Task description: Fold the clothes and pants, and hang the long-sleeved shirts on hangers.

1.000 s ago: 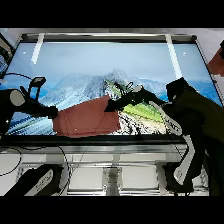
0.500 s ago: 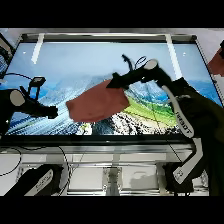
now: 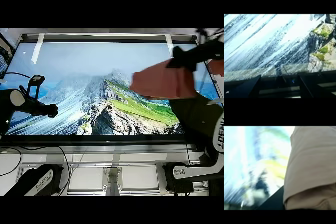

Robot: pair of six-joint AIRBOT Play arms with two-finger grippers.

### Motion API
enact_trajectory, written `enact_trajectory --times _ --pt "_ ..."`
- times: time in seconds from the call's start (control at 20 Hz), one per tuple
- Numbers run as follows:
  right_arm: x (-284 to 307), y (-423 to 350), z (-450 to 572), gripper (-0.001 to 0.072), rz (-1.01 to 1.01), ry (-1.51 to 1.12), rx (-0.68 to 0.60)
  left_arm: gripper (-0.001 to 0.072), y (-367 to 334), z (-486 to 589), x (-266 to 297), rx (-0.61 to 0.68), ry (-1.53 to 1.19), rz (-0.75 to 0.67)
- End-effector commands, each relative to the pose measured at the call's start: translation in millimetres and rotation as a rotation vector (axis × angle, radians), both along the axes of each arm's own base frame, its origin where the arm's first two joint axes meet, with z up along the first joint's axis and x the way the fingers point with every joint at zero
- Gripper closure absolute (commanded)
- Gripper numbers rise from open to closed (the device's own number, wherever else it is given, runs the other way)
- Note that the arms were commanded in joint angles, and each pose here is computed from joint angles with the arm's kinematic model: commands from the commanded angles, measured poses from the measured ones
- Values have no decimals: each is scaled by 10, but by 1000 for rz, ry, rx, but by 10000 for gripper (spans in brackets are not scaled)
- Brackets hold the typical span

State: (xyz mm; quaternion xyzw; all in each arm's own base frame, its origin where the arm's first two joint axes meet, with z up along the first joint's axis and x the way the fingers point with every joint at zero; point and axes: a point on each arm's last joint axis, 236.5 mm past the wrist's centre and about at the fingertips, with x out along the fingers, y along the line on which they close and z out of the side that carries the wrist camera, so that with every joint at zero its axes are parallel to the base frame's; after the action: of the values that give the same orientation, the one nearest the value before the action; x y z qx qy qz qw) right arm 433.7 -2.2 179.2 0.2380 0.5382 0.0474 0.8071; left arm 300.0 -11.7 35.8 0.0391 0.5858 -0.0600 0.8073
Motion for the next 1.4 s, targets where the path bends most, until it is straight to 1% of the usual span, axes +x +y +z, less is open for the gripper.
enact_trajectory --times 0.0,0.15,0.25,0.35,0.5,0.6,0.75,0.8,0.85,0.9,1.0,1.05,1.15,1.2,1.25,1.3,1.35 --pt "-677 -1093 80 705 -267 133 -119 176 2 13 35 0 -16 2" --pt "-978 -1590 -39 705 -383 202 -123 176 3 14 39 0 -18 1" --pt "-1071 -1884 -151 705 -440 215 -156 176 2 14 39 0 -18 1" --pt "-1265 -2155 -359 705 -480 275 -194 176 1 14 40 0 -18 1" --pt "-1564 -2476 -786 703 -544 362 -191 176 3 15 41 0 -19 1" --pt "-1690 -2659 -1080 631 -605 377 -174 177 2 15 42 0 -19 1" --pt "-1878 -2878 -1492 630 -665 392 -183 176 3 15 41 1 -19 1" --pt "-1958 -2902 -1609 597 -665 408 -184 176 4 15 41 1 -19 1" --pt "-2042 -2923 -1703 452 -671 423 -183 176 4 15 41 1 -19 1" --pt "-2100 -2929 -1754 322 -659 431 -180 177 4 15 41 1 -19 1" --pt "-2136 -2983 -1709 123 -648 410 -202 177 3 14 40 1 -18 1" --pt "-2100 -3043 -1605 88 -666 365 -234 176 2 14 39 0 -18 1" --pt "-1952 -3110 -1268 89 -698 229 -297 177 2 16 41 1 -19 1" --pt "-1810 -3039 -1074 98 -705 142 -286 177 3 17 41 1 -19 1" --pt "-1629 -2888 -902 130 -696 58 -241 177 3 16 41 1 -19 1" --pt "-1427 -2667 -740 272 -652 -23 -194 177 3 16 41 1 -19 1" --pt "-1263 -2423 -623 469 -574 -81 -176 177 2 16 41 1 -19 1"
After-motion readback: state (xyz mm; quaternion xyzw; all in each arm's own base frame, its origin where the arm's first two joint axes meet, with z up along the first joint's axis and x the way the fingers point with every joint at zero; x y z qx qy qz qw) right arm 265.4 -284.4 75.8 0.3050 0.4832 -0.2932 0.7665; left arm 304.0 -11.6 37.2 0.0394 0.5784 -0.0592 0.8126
